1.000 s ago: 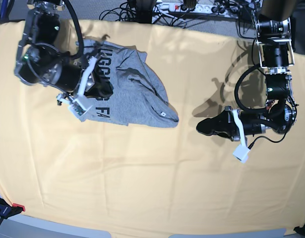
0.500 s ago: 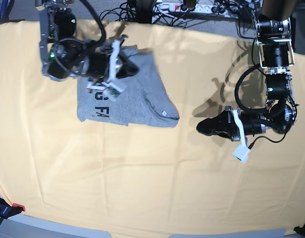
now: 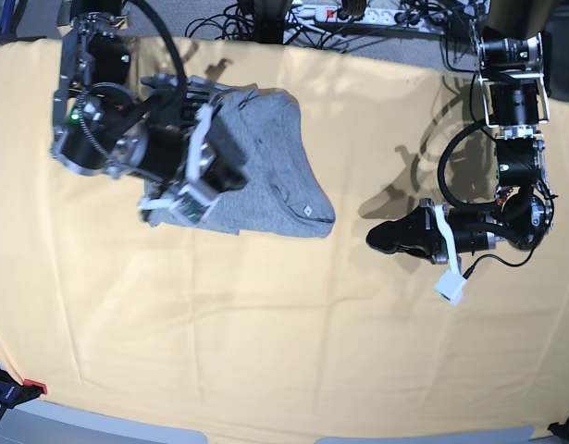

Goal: Layout the t-shirt on the table in an organized manner, then fold the t-shirt properly
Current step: 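Move the left gripper to the folded shirt's edge and grasp it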

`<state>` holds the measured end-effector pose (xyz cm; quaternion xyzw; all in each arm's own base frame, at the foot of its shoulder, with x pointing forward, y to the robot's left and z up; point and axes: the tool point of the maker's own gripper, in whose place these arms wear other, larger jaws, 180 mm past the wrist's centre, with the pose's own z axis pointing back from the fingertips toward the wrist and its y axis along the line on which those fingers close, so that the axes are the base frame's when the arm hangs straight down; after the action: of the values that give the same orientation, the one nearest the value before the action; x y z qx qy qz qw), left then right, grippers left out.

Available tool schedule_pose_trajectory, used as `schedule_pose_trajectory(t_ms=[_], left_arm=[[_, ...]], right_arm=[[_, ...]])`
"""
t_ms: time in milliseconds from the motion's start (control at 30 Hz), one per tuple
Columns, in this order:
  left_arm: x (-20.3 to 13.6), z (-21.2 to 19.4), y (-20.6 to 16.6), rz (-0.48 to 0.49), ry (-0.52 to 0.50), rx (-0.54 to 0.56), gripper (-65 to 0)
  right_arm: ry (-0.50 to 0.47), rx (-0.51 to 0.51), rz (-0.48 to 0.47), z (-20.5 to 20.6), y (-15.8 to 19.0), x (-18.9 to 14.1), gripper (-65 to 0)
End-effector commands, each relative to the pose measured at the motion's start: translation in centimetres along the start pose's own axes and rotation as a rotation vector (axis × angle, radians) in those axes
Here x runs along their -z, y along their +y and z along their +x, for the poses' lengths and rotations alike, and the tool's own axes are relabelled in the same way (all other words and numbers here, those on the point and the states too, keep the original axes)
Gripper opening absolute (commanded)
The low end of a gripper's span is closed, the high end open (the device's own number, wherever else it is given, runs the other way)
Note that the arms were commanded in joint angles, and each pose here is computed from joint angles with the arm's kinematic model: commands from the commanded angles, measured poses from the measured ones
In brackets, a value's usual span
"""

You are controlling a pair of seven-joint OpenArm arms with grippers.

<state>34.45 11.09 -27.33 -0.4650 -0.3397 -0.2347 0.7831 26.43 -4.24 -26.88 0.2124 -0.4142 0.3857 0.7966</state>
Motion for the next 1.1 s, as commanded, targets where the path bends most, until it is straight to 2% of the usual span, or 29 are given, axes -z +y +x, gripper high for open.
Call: schedule_pose_trajectory(t_ms=[0,100,233,400,533,633,833,867,967,1000,1033,1067], left_arm=[[-0.6,2.8,-1.2,-0.047,-0.085,0.039,-65.0],[-0.6,2.9,-1.5,-0.049,-0.084,0.047,-65.0],[0.2,2.1,-2.3,-0.064,-0.047,0.023,-65.0],[3.2,-3.2,-5.5,-0.159,0.106,0.021,-65.0],[4.5,-6.9,-9.6,-0.253,0.225,0.081,-65.0],[4.4,-8.6,-11.2,-0.281,0.258,0.086,-65.0],[4.5,-12.2,-12.3,-0.305,0.287,0.004,-65.0],[4.6,-12.8,-12.2,-0.294,0.301,0.002,-61.2],[4.6,-14.6,-11.7,-0.249,0.352,-0.017,-31.2],[4.6,-15.1,-11.6,-0.236,0.366,-0.028,-23.0],[4.5,-15.6,-11.4,-0.224,0.379,-0.036,-17.8],[4.5,-15.9,-11.4,-0.219,0.387,-0.043,-15.6]], right_arm=[[-0.054,-0.01,-0.037,1.2,-1.1,-0.9,-65.0],[-0.065,0.029,-0.132,0.8,-3.8,-2.6,-65.0],[-0.058,0.037,-0.193,0.2,-5.7,-4.3,-65.0],[-0.044,0.032,-0.202,-0.1,-5.9,-4.6,-65.0],[-0.025,0.029,-0.221,-0.5,-6.3,-4.6,-65.0],[-0.025,0.029,-0.22,-0.5,-6.3,-4.6,-65.0],[-0.021,0.034,-0.217,-0.7,-6.1,-4.6,-65.0],[-0.023,0.033,-0.216,-0.7,-6.1,-4.6,-65.0],[-0.023,0.034,-0.216,-0.7,-6.1,-4.6,-65.0],[-0.023,0.034,-0.216,-0.7,-6.1,-4.6,-65.0],[-0.022,0.034,-0.217,-0.7,-6.1,-4.6,-65.0],[-0.023,0.034,-0.216,-0.7,-6.1,-4.6,-65.0]])
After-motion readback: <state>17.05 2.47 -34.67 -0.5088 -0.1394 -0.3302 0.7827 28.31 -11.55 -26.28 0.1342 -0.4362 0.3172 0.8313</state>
